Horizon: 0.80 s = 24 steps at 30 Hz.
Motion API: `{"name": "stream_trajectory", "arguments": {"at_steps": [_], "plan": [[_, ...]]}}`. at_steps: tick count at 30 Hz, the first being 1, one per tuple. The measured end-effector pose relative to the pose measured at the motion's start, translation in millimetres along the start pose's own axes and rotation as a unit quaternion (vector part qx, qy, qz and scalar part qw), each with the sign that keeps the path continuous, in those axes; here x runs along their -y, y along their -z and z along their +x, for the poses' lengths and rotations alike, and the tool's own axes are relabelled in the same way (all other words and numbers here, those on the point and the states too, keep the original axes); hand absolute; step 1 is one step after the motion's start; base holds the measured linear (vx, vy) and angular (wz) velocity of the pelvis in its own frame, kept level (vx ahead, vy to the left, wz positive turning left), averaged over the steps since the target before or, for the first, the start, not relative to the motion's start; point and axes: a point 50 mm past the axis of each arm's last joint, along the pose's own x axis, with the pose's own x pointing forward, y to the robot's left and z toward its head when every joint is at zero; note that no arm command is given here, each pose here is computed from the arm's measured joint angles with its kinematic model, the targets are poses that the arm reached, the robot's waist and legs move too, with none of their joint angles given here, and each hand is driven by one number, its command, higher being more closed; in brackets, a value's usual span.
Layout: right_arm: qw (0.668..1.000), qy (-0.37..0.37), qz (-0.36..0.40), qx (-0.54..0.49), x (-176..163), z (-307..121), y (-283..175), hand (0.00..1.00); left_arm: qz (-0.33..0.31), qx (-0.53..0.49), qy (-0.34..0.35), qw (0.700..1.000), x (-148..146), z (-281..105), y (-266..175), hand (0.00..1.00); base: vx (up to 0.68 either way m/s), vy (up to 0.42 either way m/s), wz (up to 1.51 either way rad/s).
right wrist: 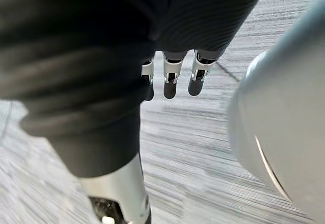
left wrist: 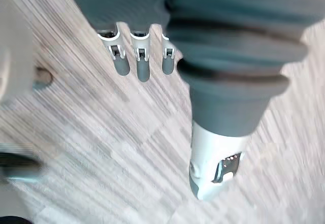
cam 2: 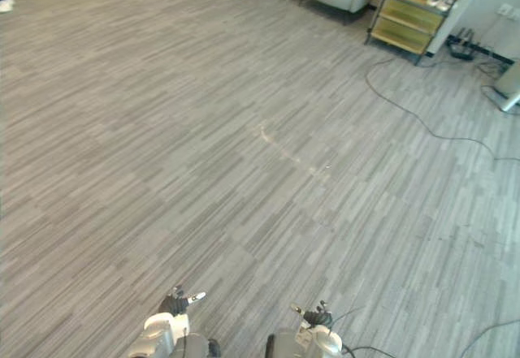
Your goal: Pick up cushions and gather them together orderly.
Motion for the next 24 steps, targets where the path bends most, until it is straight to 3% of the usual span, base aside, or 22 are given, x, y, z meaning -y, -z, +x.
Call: {"name": "stream_trajectory", "arguments": {"at_steps": [6, 13, 18, 24], "plan": [[0.999, 0.042, -0.007, -0.016, 31, 5, 2, 0.0, 0.015, -0.019, 0.002, 1.0, -1, -2, 10, 0.0, 0.42, -0.281, 0.1], [0.999, 0.037, 0.008, -0.018, 27, 2, 8, 0.0, 0.002, 0.024, 0.007, 1.0, 3, -3, -5, 0.0, 0.4, -0.22, -0.31], [0.998, 0.048, 0.03, -0.006, 33, 3, 1, 0.0, -0.001, 0.035, 0.018, 0.999, 11, -4, -6, 0.0, 0.42, 0.01, -0.24], [0.998, 0.038, 0.036, -0.043, 21, -3, 22, 0.0, 0.006, 0.028, 0.0, 1.0, -4, -3, -5, 0.0, 0.62, 0.092, -0.44]]}}
